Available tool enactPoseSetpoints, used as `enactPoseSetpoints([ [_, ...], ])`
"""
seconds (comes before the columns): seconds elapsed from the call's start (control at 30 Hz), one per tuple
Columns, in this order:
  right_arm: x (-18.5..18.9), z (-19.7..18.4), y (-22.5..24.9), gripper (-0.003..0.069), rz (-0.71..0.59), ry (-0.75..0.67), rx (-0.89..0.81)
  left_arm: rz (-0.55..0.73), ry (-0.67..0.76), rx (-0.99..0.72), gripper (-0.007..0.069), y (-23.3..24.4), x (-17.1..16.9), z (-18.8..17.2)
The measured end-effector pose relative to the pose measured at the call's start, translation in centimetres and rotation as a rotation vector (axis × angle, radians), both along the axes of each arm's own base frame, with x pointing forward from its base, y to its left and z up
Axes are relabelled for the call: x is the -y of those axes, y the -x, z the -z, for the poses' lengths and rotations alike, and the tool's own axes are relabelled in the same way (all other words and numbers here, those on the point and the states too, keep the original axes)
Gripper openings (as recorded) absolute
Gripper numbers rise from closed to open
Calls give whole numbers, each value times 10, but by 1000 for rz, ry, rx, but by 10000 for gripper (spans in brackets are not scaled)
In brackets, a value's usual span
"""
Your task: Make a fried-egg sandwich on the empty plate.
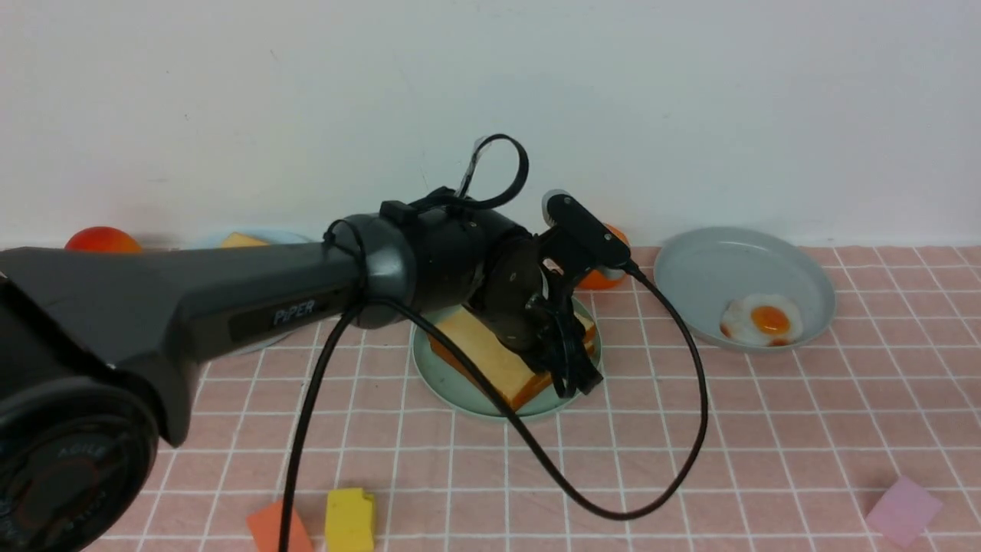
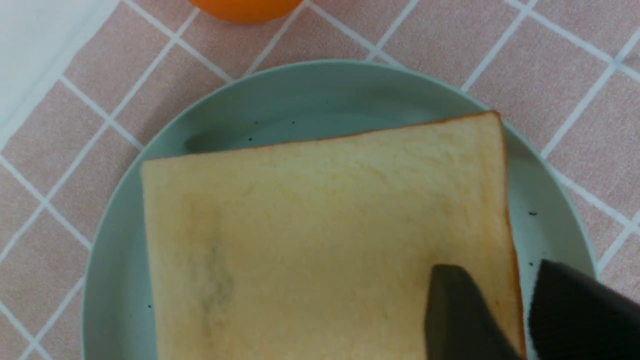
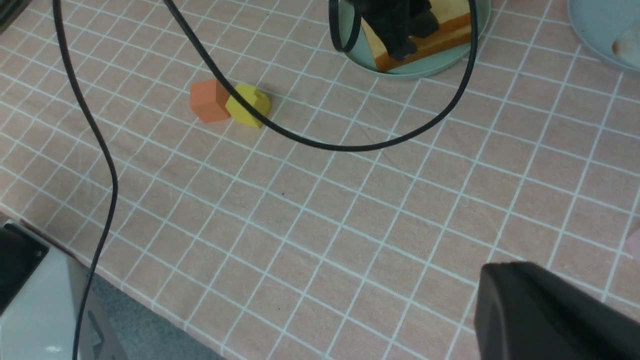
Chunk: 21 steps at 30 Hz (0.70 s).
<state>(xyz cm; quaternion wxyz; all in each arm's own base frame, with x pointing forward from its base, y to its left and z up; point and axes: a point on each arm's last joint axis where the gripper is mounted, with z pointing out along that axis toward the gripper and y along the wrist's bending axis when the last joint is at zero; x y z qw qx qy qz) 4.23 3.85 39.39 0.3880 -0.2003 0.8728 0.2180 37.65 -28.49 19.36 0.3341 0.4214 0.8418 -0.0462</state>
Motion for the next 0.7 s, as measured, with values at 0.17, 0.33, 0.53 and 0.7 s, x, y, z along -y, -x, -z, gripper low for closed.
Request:
enactPoseSetpoints([
  [0.17, -1, 0, 0, 16, -4, -5, -5, -17, 19, -12, 357, 4, -1, -12],
  [0.33, 0, 0, 1, 17, -5, -4, -5, -91, 158, 19, 305, 31, -9, -87],
  [0.53, 0, 0, 1, 20, -9, 1, -2, -82, 407, 169, 17, 115, -51, -216],
  [0.7, 5, 1, 6, 24, -34, 27, 17, -53, 616, 193, -13, 211, -115, -237],
])
